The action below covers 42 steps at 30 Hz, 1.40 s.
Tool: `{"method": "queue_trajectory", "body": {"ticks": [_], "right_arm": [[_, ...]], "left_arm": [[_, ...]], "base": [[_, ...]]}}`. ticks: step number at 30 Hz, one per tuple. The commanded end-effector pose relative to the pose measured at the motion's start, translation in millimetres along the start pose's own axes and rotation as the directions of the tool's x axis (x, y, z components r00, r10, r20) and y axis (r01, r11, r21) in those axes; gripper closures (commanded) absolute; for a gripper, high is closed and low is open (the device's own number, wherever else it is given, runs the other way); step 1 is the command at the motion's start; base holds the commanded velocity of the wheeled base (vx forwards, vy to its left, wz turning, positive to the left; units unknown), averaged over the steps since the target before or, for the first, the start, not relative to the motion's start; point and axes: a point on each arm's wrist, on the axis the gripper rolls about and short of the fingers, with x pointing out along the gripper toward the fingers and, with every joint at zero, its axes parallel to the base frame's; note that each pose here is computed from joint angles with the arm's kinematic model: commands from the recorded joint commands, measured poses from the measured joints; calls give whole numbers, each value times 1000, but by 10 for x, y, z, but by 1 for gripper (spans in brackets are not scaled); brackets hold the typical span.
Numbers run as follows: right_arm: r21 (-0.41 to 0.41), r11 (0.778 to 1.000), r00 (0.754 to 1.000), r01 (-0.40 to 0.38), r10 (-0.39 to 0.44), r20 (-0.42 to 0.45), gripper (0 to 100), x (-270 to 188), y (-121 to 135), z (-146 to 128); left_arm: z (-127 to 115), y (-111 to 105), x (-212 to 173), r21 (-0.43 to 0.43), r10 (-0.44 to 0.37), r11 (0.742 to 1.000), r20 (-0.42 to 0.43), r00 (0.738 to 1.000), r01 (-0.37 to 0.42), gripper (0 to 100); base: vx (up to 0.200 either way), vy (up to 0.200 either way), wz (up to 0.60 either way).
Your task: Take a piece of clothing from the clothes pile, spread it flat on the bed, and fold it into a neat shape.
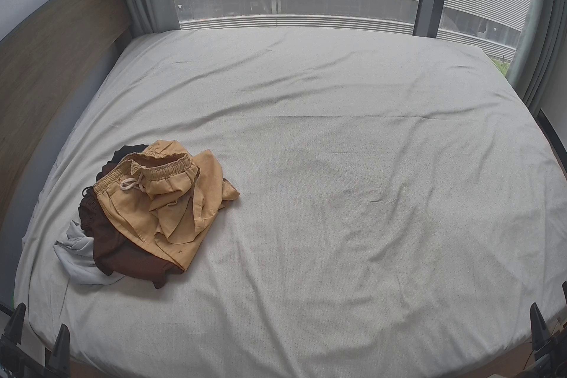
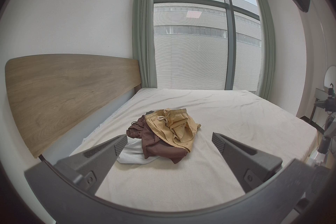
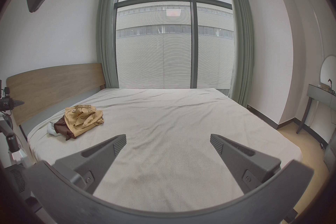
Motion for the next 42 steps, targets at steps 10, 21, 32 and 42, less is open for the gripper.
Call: {"method": "queue_trajectory", "body": {"ticks": [10, 21, 32, 42], "right_arm": [[1, 1000, 1000, 0, 0, -5, 0, 4, 0, -50], [2, 1000, 1000, 0, 0, -6, 0, 4, 0, -52], [2, 1000, 1000, -2, 2, -6, 0, 4, 0, -52], [2, 1000, 1000, -2, 2, -5, 0, 4, 0, -50]], "left_arm": [[-51, 1, 1, -7, 0, 1000, 0, 1000, 0, 0], [74, -2, -11, -16, 7, 1000, 53, 999, -6, 0], [584, -38, 352, -45, -120, 992, -77, 990, 116, 0], [866, -104, 731, -259, -197, 953, -129, 972, 159, 0]], "base": [[0, 0, 0], [0, 0, 0], [0, 0, 0], [0, 0, 0]]}}
